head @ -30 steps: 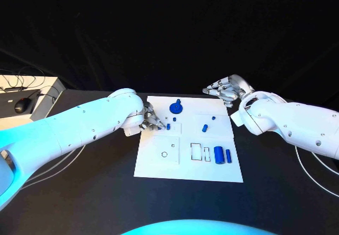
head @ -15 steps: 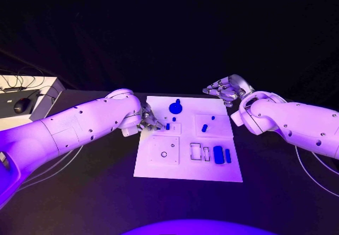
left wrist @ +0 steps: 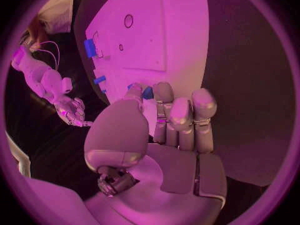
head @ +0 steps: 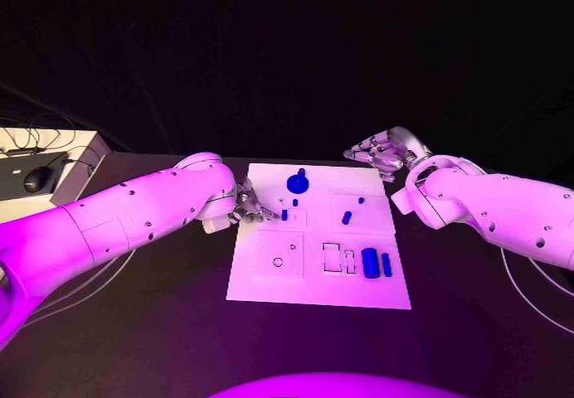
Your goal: Assemble the parts on the task board
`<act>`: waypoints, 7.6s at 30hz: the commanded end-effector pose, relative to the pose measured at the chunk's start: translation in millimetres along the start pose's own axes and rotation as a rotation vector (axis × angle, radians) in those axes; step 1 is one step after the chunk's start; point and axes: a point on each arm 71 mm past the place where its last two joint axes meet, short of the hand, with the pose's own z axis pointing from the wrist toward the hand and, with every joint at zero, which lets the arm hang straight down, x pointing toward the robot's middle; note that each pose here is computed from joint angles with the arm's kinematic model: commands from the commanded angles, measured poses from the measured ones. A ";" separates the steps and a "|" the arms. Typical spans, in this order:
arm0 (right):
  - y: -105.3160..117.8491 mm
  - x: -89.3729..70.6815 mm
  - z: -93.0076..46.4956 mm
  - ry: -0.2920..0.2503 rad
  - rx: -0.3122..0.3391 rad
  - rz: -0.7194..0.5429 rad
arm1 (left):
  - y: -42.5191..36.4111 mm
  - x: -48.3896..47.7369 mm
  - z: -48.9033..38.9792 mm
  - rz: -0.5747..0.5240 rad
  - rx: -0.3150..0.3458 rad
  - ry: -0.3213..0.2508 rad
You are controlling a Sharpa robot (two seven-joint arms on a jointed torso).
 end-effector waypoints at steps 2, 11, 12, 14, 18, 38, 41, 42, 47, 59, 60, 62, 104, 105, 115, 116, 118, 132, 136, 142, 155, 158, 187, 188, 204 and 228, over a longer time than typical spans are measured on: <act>0.7 0.6 -0.1 0.008 -0.010 -0.006 | 0.0 1.3 -0.5 0.000 0.000 -0.004; -0.1 0.8 -0.3 0.009 -0.008 -0.006 | -0.5 -4.4 -7.8 -0.054 0.045 -0.006; -0.3 0.8 -0.4 0.009 -0.008 -0.006 | -0.7 -5.9 -9.4 -0.072 0.058 -0.007; -0.7 0.4 -0.6 0.008 -0.008 -0.007 | -1.5 -8.8 -12.3 -0.108 0.083 -0.010; -1.6 -0.5 -1.0 0.006 -0.007 -0.007 | -3.9 -20.1 -20.2 -0.216 0.169 -0.049; -5.8 -8.8 0.0 -0.040 -0.030 0.037 | -40.2 -27.2 -34.9 -0.088 0.707 -0.397; -6.6 -11.1 0.5 -0.054 -0.037 0.052 | -45.4 -19.4 -30.5 -0.002 0.729 -0.421; -6.7 -11.9 0.7 -0.059 -0.041 0.059 | -47.1 -17.0 -28.6 0.026 0.733 -0.427; -6.3 -14.7 2.0 -0.083 -0.065 0.105 | -54.0 -8.6 -21.1 0.126 0.738 -0.443; -3.6 -17.5 5.3 -0.121 -0.111 0.215 | -63.8 -0.5 -8.0 0.258 0.680 -0.467; -3.1 -17.4 5.5 -0.123 -0.116 0.221 | -64.3 0.2 -7.2 0.265 0.673 -0.462; -2.2 -17.3 5.9 -0.125 -0.127 0.231 | -66.0 2.0 -5.4 0.283 0.660 -0.447; 4.8 -20.1 6.5 -0.215 -0.200 0.291 | -58.9 11.2 18.8 0.308 0.574 -0.366; 5.0 -19.8 6.5 -0.213 -0.200 0.291 | -58.8 11.4 18.9 0.308 0.574 -0.364; 6.1 -17.8 7.2 -0.202 -0.201 0.296 | -60.3 14.1 19.2 0.309 0.570 -0.345; 6.2 -17.6 7.2 -0.201 -0.201 0.296 | -60.6 14.4 19.1 0.308 0.570 -0.343; 6.7 -17.2 7.2 -0.198 -0.203 0.295 | -61.4 15.1 18.8 0.306 0.570 -0.339; 7.9 -15.2 7.6 -0.184 -0.207 0.296 | -61.8 15.1 18.6 0.294 0.571 -0.337; 8.0 -14.9 7.7 -0.182 -0.207 0.296 | -61.5 15.0 18.9 0.293 0.567 -0.337; 8.1 -14.6 7.8 -0.180 -0.207 0.296 | -60.7 14.5 19.2 0.292 0.560 -0.339; 8.0 -14.6 8.0 -0.181 -0.206 0.295 | -61.7 10.8 15.9 0.272 0.600 -0.398; 8.1 -14.5 8.1 -0.181 -0.207 0.294 | -61.5 9.8 14.7 0.260 0.609 -0.411; 3.6 -16.4 6.8 -0.183 -0.199 0.287 | -26.0 -18.5 -17.5 0.139 0.589 -0.372; 3.5 -16.4 6.8 -0.182 -0.199 0.287 | -25.1 -19.0 -17.3 0.141 0.586 -0.372; 3.6 -15.2 6.7 -0.180 -0.199 0.288 | -19.0 -14.5 -4.4 0.180 0.547 -0.388; 4.7 -13.9 7.0 -0.177 -0.201 0.290 | -23.7 -4.2 6.5 0.196 0.533 -0.377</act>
